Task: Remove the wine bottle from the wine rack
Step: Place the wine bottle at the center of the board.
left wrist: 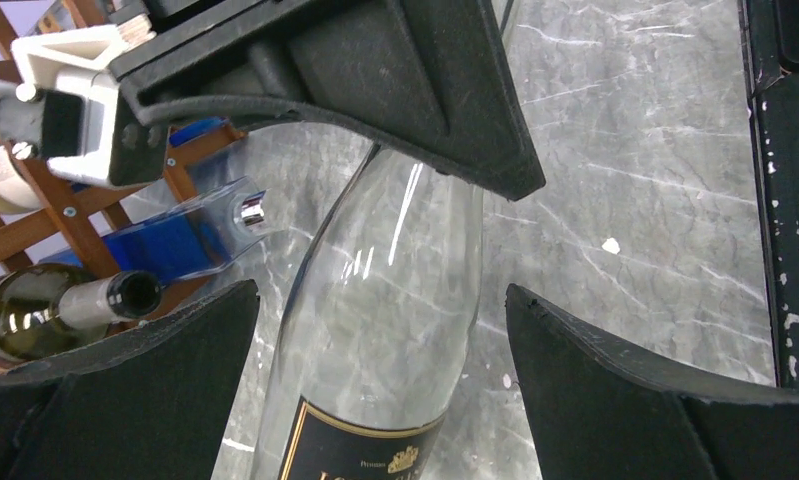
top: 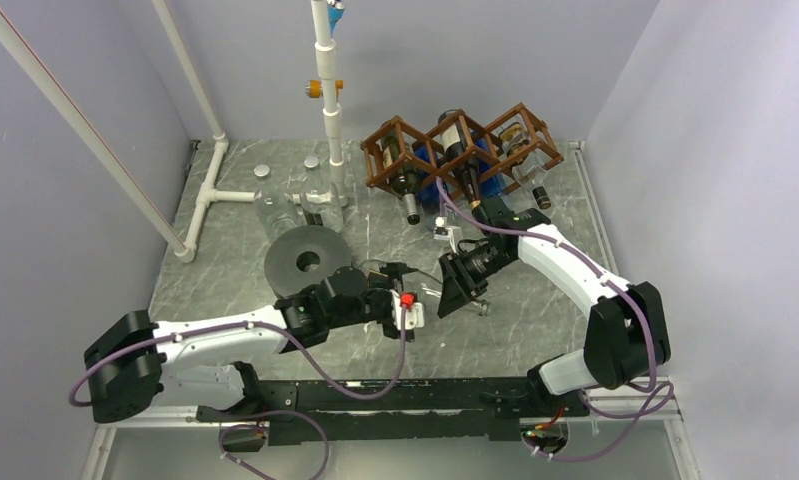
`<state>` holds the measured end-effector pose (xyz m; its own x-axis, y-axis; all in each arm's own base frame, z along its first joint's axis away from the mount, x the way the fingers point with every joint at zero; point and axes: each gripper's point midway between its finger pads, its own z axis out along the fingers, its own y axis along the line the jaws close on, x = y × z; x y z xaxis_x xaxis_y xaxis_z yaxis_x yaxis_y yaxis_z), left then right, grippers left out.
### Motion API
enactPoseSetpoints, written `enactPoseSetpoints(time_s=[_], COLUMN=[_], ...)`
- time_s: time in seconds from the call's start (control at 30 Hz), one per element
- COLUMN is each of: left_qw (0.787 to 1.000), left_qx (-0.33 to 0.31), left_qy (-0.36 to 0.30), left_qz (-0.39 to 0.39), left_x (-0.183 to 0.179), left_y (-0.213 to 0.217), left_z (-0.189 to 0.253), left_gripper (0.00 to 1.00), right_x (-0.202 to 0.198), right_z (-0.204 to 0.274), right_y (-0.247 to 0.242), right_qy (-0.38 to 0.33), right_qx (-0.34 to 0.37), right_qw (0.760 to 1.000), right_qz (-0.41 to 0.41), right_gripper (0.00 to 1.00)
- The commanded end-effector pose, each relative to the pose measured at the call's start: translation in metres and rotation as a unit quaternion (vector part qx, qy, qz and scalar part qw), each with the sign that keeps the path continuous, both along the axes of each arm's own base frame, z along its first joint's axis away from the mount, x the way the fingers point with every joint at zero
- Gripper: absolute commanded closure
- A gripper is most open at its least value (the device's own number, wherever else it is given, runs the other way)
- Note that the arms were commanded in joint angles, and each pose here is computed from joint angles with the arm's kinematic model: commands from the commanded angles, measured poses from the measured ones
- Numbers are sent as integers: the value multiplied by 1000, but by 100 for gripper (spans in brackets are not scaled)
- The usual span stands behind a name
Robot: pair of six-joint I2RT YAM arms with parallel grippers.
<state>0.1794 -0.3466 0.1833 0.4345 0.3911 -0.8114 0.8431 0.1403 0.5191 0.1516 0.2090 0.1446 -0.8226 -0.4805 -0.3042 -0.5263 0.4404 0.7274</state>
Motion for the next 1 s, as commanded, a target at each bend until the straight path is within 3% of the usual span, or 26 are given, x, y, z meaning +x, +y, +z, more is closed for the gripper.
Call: enactPoseSetpoints(time_s=[0.0,0.5,0.97], left_qw=[999,998,997], left_qx=[-36,-46,3], left_qy=[-28,-26,-55], left_qz=[11,40,60], left_x=[4,17,36], left_y=[-15,-33,-46], left_z=[10,-23,-52], left_gripper=[0,0,0], right_x=[9,14,14], right_z=[35,34,28], right_y=[15,11,10], right_qy=[-83,-111,-112], right_qx=[62,6,-14], right_qw=[994,993,992], right_qz=[37,44,47], right_gripper=[100,100,100])
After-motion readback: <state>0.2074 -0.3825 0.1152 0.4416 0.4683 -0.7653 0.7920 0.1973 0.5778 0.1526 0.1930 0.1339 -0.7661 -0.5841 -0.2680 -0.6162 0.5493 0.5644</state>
